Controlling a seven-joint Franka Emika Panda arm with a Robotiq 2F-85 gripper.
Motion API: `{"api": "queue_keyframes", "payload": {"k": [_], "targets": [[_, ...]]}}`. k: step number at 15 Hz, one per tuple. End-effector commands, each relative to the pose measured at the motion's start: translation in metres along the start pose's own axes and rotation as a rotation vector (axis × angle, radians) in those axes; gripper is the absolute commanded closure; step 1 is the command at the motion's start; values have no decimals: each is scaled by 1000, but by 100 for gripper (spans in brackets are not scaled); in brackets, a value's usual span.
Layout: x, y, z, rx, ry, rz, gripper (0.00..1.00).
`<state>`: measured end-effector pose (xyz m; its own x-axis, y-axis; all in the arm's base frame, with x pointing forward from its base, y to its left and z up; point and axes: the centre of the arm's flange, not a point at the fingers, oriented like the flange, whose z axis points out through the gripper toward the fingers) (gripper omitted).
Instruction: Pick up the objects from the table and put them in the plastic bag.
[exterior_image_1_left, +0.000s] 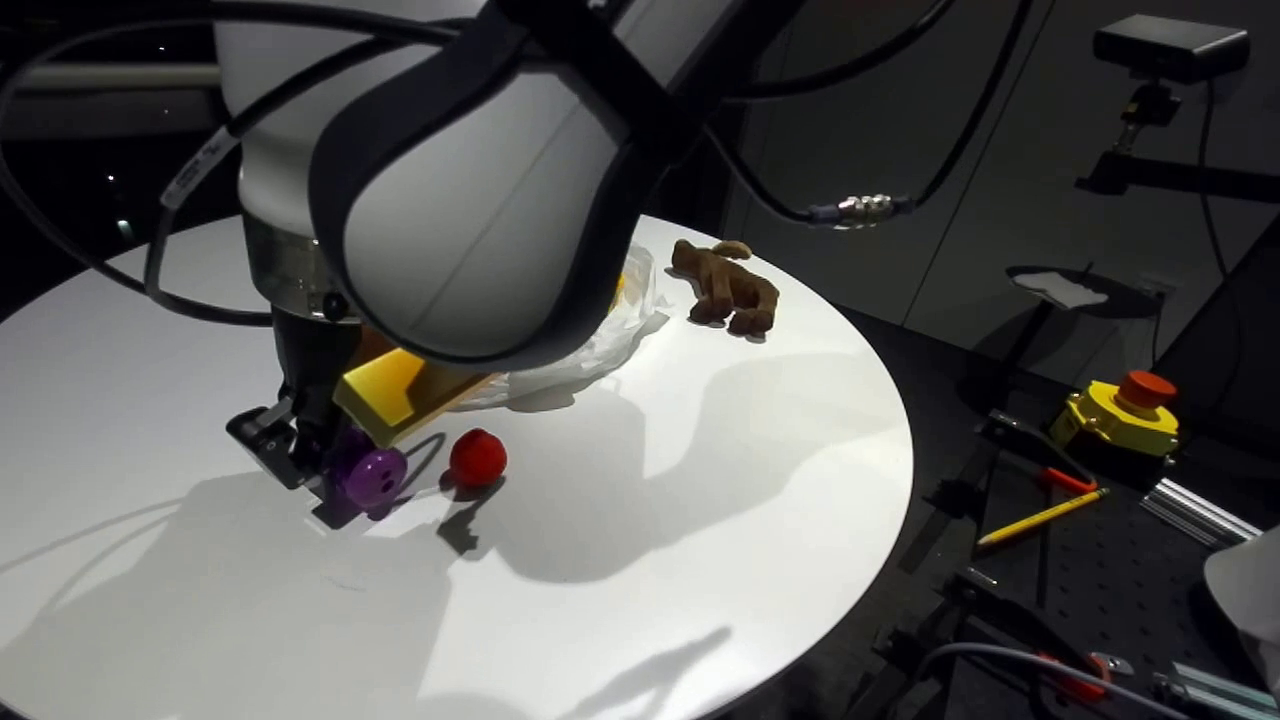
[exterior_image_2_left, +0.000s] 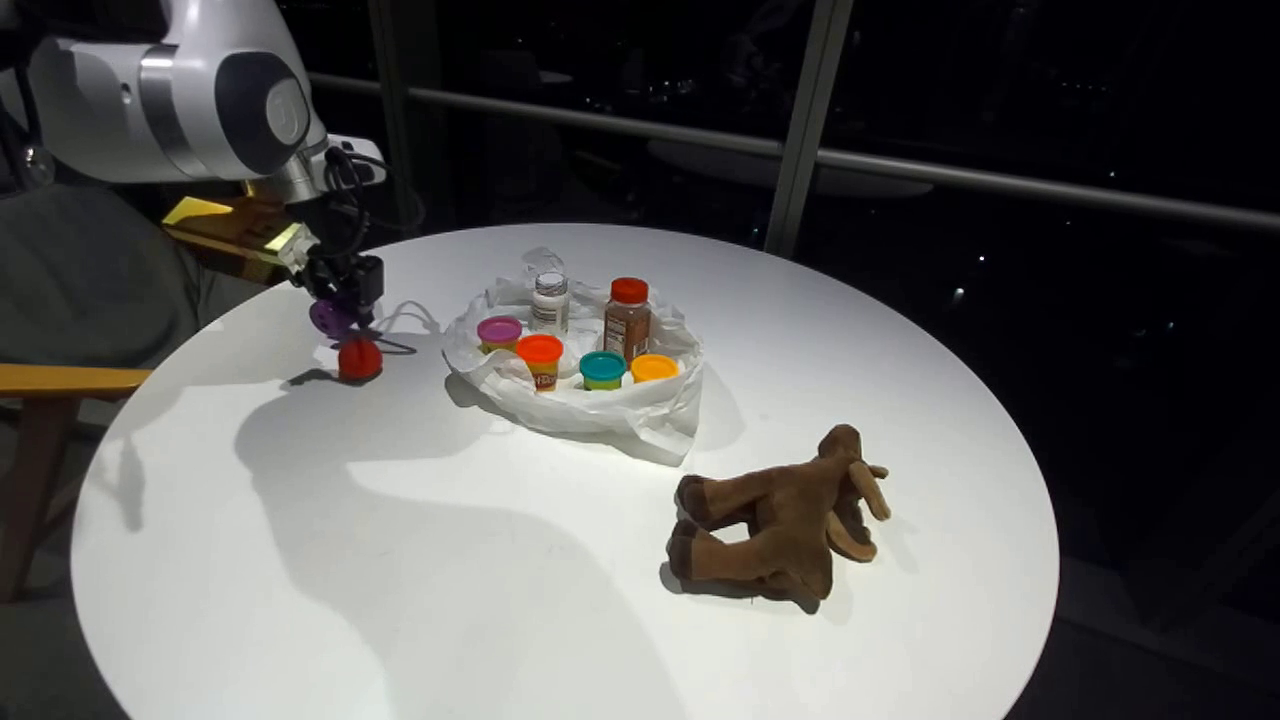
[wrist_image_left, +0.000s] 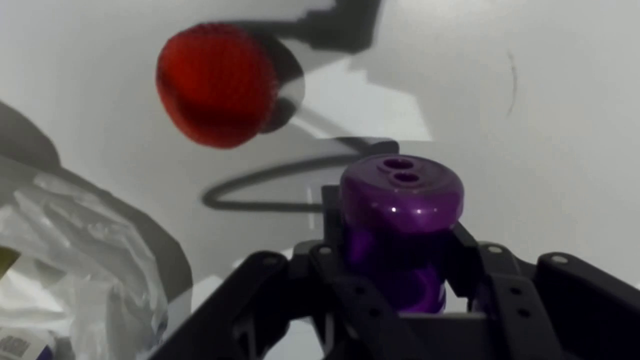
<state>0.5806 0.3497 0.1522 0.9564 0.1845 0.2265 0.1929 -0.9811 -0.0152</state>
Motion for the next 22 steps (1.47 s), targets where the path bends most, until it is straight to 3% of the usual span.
{"api": "queue_keyframes", "payload": {"k": [1, 6, 12, 15, 22], "targets": [[23, 16, -60, -57, 120, 32, 77], [73, 110, -109, -146, 230, 178, 77], [76, 229, -62, -231, 182, 316, 77], [66, 257, -40, -237, 134, 351, 77], [58, 248, -34, -181, 110, 375, 77]]}}
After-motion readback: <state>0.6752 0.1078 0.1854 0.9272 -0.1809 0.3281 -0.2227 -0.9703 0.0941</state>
